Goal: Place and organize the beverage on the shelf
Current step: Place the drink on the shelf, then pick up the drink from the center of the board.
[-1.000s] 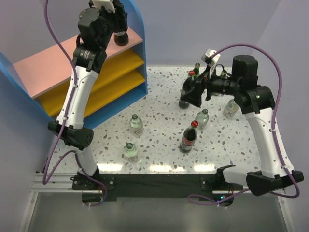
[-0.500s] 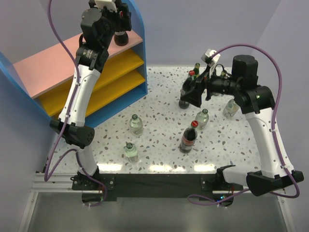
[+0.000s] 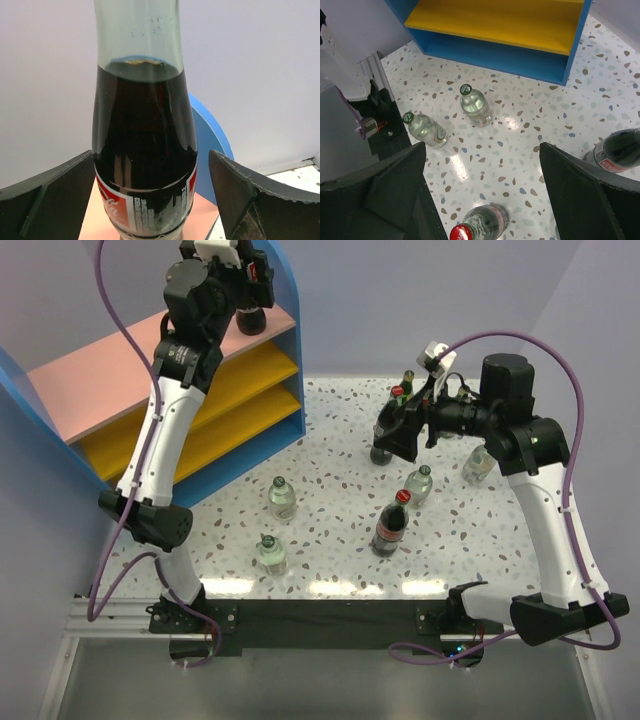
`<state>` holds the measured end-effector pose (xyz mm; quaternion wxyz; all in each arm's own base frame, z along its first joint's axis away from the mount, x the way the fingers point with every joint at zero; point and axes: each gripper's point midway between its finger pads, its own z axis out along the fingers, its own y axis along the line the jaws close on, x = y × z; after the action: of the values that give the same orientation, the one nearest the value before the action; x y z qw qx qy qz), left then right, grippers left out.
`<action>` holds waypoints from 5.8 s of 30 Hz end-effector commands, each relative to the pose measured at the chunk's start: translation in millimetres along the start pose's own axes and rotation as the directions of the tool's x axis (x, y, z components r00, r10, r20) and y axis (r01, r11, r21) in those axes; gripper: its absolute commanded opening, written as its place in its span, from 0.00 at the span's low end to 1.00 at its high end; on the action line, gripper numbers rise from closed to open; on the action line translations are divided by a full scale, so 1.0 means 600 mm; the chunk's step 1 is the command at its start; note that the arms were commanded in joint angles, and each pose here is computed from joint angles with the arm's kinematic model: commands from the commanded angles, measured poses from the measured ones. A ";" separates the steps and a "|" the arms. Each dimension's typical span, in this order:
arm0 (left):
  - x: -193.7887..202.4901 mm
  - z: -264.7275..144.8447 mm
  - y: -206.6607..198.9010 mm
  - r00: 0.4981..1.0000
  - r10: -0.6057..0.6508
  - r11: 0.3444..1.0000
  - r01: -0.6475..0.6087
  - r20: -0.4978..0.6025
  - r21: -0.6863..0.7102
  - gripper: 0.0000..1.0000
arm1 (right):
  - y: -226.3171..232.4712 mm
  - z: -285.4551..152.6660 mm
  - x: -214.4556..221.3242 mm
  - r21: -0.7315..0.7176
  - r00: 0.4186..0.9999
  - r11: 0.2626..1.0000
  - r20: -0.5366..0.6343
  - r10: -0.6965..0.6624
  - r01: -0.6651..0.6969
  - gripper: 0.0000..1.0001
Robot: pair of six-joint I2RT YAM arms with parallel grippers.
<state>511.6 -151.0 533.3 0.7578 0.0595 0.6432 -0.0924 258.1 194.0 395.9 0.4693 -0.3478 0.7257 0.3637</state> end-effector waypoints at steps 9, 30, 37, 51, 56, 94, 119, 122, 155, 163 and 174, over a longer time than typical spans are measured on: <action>-0.065 -0.055 0.002 0.998 0.014 1.000 -0.015 0.063 0.024 0.99 | 0.012 -0.015 -0.025 0.006 0.998 0.999 0.052 -0.045 0.045 0.99; -0.007 -0.067 0.012 0.999 0.032 0.999 -0.032 -0.041 0.000 0.85 | 0.011 -0.017 -0.021 0.014 0.998 0.999 0.048 -0.047 0.047 0.99; -0.003 -0.063 0.021 0.998 0.036 0.999 -0.037 -0.045 -0.021 0.63 | 0.009 -0.016 -0.020 0.015 0.998 0.999 0.046 -0.046 0.046 0.99; -0.003 -0.017 0.058 1.000 0.006 0.999 -0.007 -0.011 -0.047 0.45 | 0.005 -0.013 -0.020 0.018 0.998 0.999 0.041 -0.048 0.048 0.99; 0.006 0.006 0.071 1.000 0.008 0.998 -0.008 -0.001 -0.062 0.45 | 0.004 -0.015 -0.022 0.024 0.997 0.998 0.041 -0.060 0.059 0.99; -0.062 -0.084 0.085 0.999 -0.013 0.997 0.016 0.035 -0.071 0.96 | 0.024 -0.043 -0.022 0.043 0.993 0.994 0.048 -0.105 0.103 0.99; -0.010 -0.449 -0.028 0.967 -0.217 0.941 0.244 -0.135 0.236 1.00 | 0.090 -0.070 0.141 -0.259 0.921 0.924 -0.197 -0.335 0.281 0.99; 0.020 -0.480 -0.034 0.955 -0.249 0.929 0.282 -0.161 0.241 1.00 | 0.084 -0.069 0.158 -0.242 0.902 0.921 -0.237 -0.362 0.306 0.99; 0.333 -0.632 -0.009 0.816 -0.360 0.914 0.405 -0.453 0.003 1.00 | 0.128 0.266 0.140 -0.130 0.909 0.968 -0.336 -0.248 0.216 0.99; 0.337 -0.662 0.005 0.819 -0.396 0.909 0.414 -0.415 -0.050 1.00 | 0.111 0.374 0.179 -0.042 0.917 0.986 -0.364 -0.163 0.158 0.99; 0.334 -0.654 0.012 0.827 -0.397 0.912 0.405 -0.399 -0.069 1.00 | 0.094 0.424 0.219 0.005 0.901 0.987 -0.408 -0.144 0.160 0.91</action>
<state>161.3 -76.7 268.4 0.5679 -0.0390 0.7855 -0.2427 266.1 401.5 188.5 0.3006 -0.4781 0.7943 0.2237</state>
